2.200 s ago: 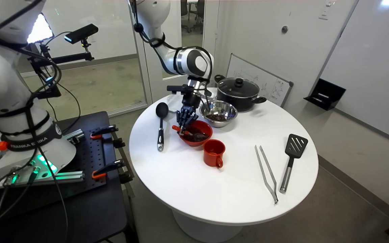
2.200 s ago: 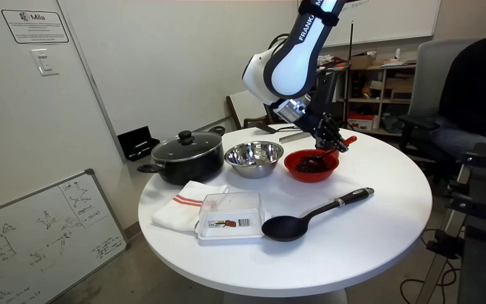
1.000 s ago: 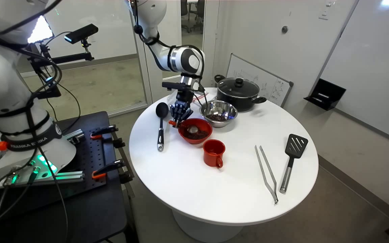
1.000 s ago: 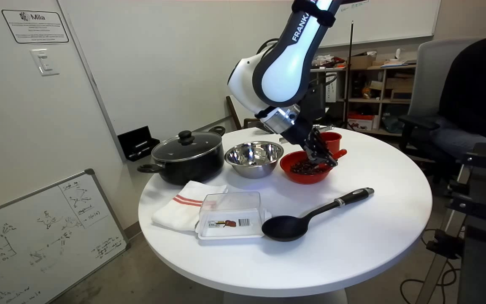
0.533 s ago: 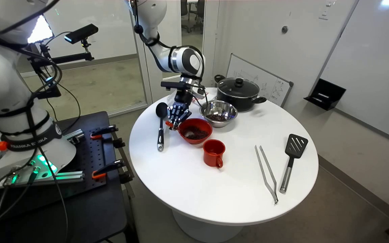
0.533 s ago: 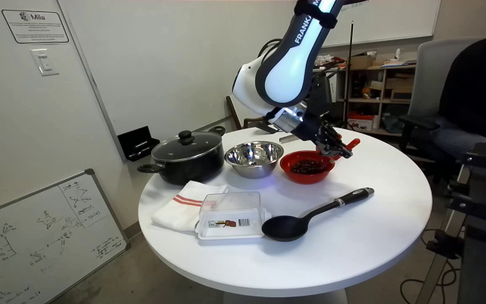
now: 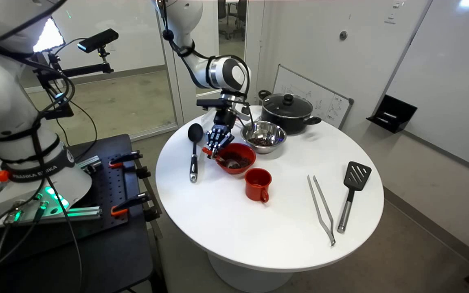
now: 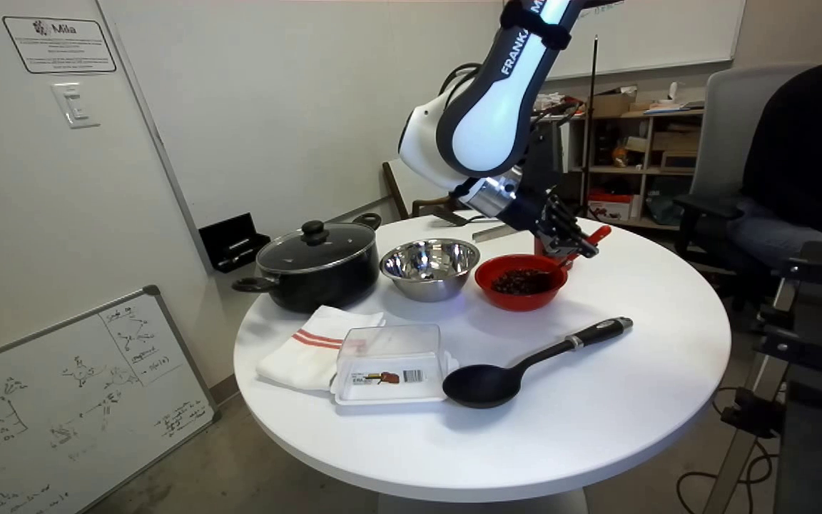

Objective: Use the spoon to stir the contents in the red bowl then place the spoon in the red mug.

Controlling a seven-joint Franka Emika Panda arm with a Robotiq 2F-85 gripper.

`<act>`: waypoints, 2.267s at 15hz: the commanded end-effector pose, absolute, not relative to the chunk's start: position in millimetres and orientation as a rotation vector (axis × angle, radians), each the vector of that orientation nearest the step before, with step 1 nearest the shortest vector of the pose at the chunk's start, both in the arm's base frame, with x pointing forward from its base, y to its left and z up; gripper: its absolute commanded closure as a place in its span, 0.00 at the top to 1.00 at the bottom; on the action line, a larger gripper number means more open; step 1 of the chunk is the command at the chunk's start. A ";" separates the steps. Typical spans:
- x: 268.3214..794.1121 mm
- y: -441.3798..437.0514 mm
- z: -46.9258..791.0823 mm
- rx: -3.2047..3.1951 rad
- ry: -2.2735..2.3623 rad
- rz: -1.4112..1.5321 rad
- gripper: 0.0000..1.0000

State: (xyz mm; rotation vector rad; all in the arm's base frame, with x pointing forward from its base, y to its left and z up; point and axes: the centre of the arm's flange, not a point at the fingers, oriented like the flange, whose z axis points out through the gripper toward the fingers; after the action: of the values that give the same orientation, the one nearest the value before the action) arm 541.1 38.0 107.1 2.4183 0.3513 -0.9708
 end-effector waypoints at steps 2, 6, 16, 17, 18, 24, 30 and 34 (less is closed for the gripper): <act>556.3 34.3 108.7 2.439 0.275 -0.867 0.04; 558.7 44.5 104.4 2.477 0.308 -0.845 0.04; 547.6 83.7 118.1 2.527 0.406 -0.699 0.04; 544.7 82.7 127.5 2.520 0.383 -0.654 0.04; 541.0 81.8 136.8 2.497 0.367 -0.623 0.04; 509.8 75.8 191.7 2.408 0.288 -0.558 0.04; 492.8 70.0 213.1 2.357 0.233 -0.501 0.04; 491.6 65.3 227.9 2.466 0.220 -0.305 0.04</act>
State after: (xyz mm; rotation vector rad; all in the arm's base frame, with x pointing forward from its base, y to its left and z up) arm 503.8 68.3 209.5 2.3851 0.2248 -0.4763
